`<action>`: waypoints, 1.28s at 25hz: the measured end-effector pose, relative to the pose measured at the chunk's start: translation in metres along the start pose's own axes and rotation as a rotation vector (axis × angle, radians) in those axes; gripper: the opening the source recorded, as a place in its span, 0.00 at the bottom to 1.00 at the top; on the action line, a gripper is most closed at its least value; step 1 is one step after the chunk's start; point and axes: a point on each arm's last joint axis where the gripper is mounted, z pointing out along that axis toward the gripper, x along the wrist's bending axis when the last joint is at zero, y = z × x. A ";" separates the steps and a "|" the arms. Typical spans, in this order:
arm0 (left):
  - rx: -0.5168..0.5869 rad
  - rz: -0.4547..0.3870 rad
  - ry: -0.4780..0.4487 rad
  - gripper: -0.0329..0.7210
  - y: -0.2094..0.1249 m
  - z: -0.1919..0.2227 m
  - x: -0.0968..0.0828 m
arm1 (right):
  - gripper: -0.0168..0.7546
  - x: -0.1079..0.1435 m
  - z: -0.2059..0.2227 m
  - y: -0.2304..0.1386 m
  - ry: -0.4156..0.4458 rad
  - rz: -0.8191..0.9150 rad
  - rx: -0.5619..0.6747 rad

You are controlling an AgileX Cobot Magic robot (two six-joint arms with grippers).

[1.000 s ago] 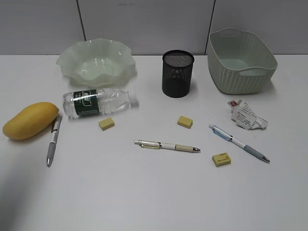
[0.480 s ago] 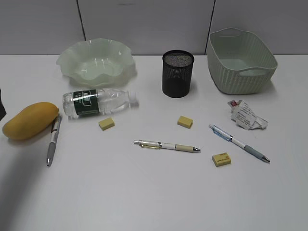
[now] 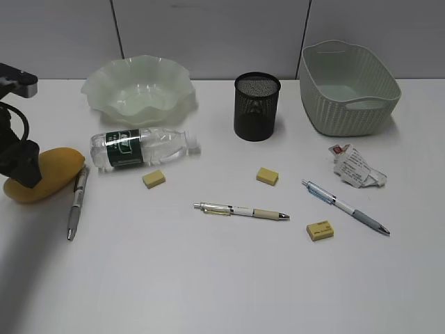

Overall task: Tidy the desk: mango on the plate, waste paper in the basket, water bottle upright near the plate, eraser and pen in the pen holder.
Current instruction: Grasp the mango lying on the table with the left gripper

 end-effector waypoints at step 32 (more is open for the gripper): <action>0.068 -0.009 -0.079 0.81 0.014 0.030 0.000 | 0.66 0.000 0.000 0.000 0.000 0.000 0.000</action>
